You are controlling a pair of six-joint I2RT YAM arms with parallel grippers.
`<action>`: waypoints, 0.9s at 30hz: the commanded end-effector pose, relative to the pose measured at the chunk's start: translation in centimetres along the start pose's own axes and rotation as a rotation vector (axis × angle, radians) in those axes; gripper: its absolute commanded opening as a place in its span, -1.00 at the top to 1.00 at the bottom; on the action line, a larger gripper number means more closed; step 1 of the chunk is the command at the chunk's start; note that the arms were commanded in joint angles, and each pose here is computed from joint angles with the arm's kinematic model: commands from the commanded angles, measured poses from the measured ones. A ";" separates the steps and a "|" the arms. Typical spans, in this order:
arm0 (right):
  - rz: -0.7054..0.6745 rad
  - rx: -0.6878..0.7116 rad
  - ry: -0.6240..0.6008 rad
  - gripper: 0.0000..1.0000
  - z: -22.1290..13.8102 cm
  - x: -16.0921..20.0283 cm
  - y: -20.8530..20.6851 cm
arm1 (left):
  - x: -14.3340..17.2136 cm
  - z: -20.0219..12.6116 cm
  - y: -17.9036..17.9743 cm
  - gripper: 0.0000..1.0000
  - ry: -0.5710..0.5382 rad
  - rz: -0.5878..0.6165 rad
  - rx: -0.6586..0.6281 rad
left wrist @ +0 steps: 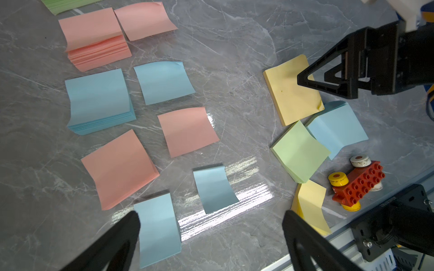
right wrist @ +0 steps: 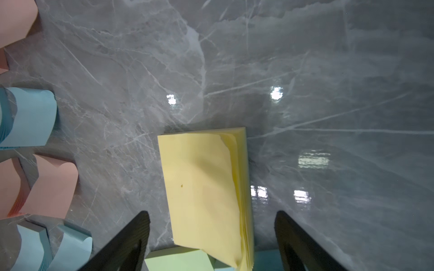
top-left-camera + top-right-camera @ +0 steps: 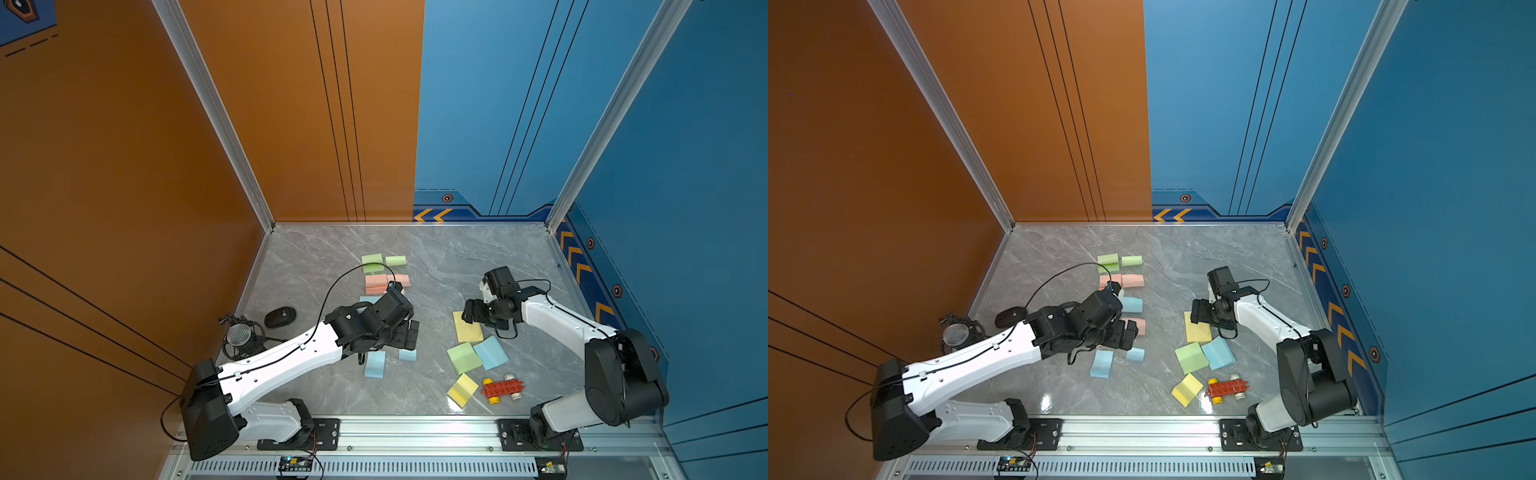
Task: Tear off pages from different memo pads
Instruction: Move the memo pad to the center of the board.
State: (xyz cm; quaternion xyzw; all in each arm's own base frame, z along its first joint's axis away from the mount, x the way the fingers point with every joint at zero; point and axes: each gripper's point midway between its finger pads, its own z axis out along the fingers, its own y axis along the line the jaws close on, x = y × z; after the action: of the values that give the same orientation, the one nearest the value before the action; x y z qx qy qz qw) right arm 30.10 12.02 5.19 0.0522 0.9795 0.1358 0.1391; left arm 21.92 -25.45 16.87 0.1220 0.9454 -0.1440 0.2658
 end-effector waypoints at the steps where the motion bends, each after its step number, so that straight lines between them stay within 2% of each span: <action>1: 0.016 0.012 0.001 -0.72 1.3 0.5 0.3 | -0.6 -0.3 0.1 -0.95 -0.021 0.039 -0.042; 3: 0.003 -0.015 0.002 -0.72 1.7 0.8 1.8 | -0.6 0.0 0.3 -0.95 -0.021 0.042 -0.056; 9: 0.042 -0.234 0.023 -0.69 3.0 2.1 9.5 | 0.0 1.1 0.4 -0.95 0.001 0.044 -0.072; 13: 0.018 -0.267 -0.035 -0.69 1.6 1.9 12.3 | 0.2 1.6 0.3 -0.95 0.006 0.050 -0.067; 18: 0.027 -0.170 -0.169 -0.69 -1.5 0.5 9.1 | 0.5 2.4 -2.0 -0.95 0.040 0.099 0.042; 22: 0.004 -0.075 -0.240 -0.68 -4.1 -0.3 5.4 | 0.4 4.0 -5.1 -0.89 0.103 0.219 0.151; 24: 0.006 -0.062 -0.245 -0.68 -4.9 -0.3 4.2 | 0.7 5.3 -6.5 -0.79 0.146 0.277 0.185; 27: 0.001 -0.049 -0.261 -0.68 -5.9 -0.1 3.0 | 0.8 7.4 -7.5 -0.52 0.182 0.341 0.182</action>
State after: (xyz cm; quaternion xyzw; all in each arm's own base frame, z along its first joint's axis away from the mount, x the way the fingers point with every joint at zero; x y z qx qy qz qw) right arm 30.64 15.63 13.47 0.0793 0.9312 0.2037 0.2917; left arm 23.10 -32.43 12.11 0.2519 0.9349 -0.1493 0.2004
